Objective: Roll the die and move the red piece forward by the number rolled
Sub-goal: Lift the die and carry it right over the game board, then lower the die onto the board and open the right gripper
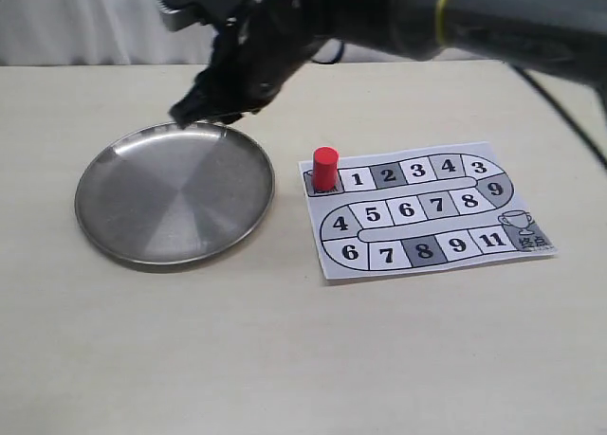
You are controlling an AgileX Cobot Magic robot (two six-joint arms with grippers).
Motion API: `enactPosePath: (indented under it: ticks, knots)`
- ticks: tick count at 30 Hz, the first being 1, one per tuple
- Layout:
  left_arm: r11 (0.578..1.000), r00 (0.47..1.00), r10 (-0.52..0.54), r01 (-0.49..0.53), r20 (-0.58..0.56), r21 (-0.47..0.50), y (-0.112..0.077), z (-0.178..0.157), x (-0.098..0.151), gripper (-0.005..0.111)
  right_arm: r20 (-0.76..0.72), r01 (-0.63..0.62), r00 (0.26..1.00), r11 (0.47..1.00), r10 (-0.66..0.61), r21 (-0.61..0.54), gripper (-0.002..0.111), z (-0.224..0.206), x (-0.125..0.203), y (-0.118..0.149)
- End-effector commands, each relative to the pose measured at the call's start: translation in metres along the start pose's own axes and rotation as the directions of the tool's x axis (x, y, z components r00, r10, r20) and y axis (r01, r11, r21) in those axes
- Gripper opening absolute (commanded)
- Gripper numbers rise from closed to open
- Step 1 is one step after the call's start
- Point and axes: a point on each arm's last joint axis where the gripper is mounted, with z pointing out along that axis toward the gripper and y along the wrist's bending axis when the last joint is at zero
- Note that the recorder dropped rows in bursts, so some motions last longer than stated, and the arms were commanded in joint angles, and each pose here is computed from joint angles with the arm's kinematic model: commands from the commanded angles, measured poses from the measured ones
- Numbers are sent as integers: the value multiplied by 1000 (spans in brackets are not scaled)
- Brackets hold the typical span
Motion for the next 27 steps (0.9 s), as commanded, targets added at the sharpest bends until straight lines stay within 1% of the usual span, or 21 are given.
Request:
enactPosePath:
  ticks: [1,4,6,9,12,15,19,27]
  knots:
    - [1000,1000,-8,8,20,4,0,0,-1,0,31,-126,992,988,124,88,4,-36,39,-58]
    - [1000,1000,-8,8,20,4,0,0,-1,0,79,-258,965,955,249,146,4,-50,75,-94]
    - [1000,1000,-8,8,20,4,0,0,-1,0,77,-343,939,924,335,170,4,-52,104,-110]
    - [1000,1000,-8,8,20,4,0,0,-1,0,32,-386,921,900,388,204,4,-45,139,-118]
    - [1000,1000,-8,8,20,4,0,0,-1,0,6,-382,921,898,390,218,4,-31,159,-115]
    - [1000,1000,-8,8,20,4,0,0,-1,0,-26,-363,926,905,378,221,4,-18,169,-115]
    - [1000,1000,-8,8,20,4,0,0,-1,0,-27,-371,922,900,387,228,4,-8,174,-117]
    - [1000,1000,-8,8,20,4,0,0,-1,0,-63,-371,917,901,393,223,6,-2,179,-116]
